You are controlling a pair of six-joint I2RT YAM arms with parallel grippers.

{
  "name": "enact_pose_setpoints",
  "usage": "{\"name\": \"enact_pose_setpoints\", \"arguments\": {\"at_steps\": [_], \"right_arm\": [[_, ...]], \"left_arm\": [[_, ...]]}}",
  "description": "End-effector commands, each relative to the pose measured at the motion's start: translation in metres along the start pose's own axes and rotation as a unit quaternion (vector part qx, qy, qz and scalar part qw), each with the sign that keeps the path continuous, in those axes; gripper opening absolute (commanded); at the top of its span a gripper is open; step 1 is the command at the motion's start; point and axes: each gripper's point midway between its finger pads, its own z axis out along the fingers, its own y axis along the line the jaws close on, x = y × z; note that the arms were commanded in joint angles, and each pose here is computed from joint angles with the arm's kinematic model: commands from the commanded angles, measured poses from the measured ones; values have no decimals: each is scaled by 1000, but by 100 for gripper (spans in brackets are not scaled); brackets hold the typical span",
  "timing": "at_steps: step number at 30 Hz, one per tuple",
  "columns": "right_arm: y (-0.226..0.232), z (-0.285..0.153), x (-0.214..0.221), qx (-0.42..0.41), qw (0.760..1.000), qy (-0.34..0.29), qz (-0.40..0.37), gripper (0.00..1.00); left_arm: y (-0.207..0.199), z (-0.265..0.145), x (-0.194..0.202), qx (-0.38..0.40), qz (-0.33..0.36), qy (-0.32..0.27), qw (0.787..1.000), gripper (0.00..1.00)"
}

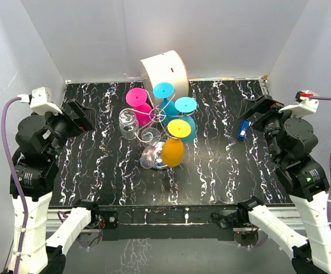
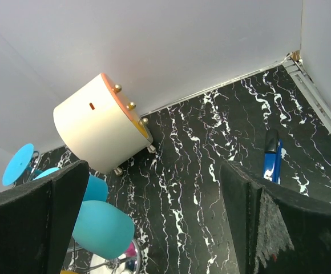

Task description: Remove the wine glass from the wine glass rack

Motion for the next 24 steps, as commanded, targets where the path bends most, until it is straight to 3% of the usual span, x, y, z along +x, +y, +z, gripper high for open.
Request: {"name": "enact_pose_setpoints", "arguments": {"at_steps": [1,5,11,15,24], "right_arm": [[-1,1,-5,13,1000,-9,15,98],[6,0,-4,-9,1000,-10,21,98],[57,-22,5,-183,983,-2,6,98],[69,-30,8,-220,974,0,52,98],[104,-33,43,-312,945,94,10,98]], "left_arm": [[-8,-13,-1,20,-16,8,1000,99],[-10,-15,2,25,-20,16,999,99],[-18,-17,6,48,-22,31,998,99],[-27,-17,10,72,-25,43,996,99],[-46,-22,10,120,-32,60,990,99]]}}
